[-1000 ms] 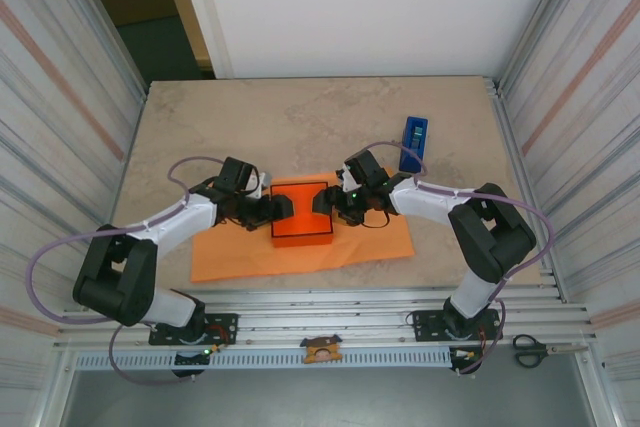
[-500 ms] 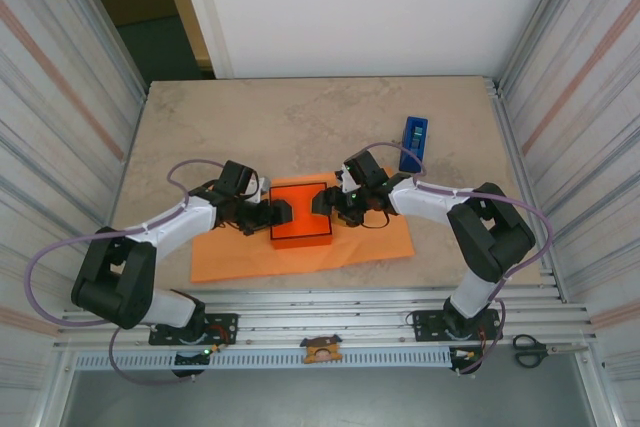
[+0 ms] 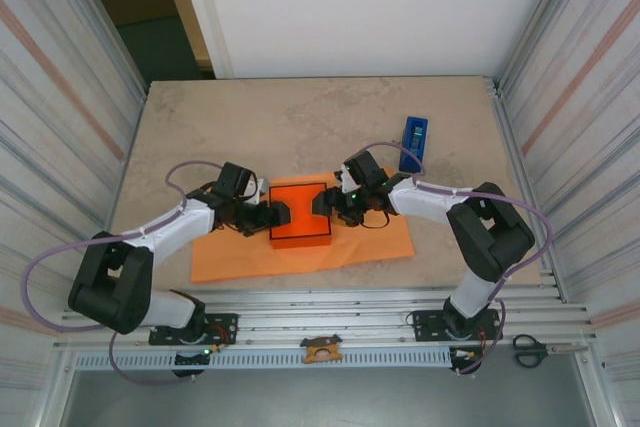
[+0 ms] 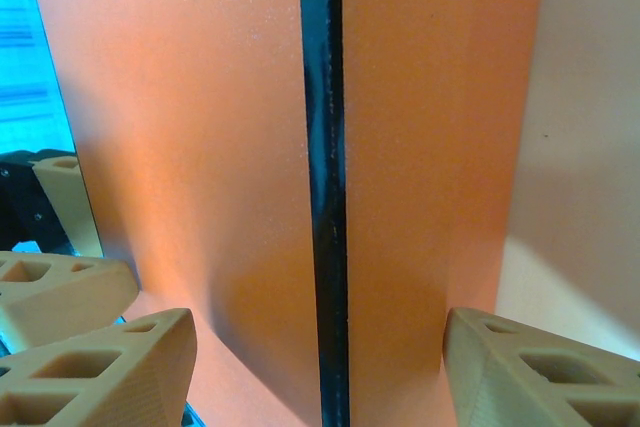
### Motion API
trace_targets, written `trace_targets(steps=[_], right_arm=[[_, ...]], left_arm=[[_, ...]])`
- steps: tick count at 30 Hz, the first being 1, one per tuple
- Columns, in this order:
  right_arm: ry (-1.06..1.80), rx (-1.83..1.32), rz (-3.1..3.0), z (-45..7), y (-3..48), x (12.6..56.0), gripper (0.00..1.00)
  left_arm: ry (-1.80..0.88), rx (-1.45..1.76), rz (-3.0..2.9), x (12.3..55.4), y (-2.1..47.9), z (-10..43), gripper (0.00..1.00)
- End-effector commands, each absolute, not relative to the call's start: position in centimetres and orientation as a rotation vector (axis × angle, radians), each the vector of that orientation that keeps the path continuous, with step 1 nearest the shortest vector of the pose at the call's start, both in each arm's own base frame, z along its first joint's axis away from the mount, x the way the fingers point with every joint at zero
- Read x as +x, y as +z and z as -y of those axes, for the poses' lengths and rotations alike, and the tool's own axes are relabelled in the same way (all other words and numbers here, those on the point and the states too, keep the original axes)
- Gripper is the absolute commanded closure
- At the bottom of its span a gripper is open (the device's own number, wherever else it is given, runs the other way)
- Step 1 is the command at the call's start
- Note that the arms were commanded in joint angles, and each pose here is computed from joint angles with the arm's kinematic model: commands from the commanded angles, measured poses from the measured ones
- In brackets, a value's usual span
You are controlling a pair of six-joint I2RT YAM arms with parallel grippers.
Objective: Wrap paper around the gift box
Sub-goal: Place the gift box on the wrapping paper.
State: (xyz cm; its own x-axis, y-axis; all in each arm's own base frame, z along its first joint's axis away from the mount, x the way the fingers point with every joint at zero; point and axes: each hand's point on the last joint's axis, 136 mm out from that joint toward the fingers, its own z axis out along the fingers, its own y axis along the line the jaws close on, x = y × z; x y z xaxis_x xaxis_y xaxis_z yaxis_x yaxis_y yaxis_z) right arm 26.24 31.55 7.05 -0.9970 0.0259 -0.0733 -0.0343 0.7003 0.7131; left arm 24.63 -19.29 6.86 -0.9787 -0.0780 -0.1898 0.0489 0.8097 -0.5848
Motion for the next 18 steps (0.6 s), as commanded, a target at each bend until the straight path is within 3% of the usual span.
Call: trace_targets(steps=[1,18], right_arm=[[1.185,-0.025,-2.84,-31.61,6.84,26.17,0.35],[1.204,-0.043,-2.844,-31.55,6.86,26.46,0.37]], left_arm=[[-0.93,-0.011,-2.791,24.03,7.11,19.4,0.28],[-1.012,-0.007,-2.798,23.23,7.53,20.05,0.33]])
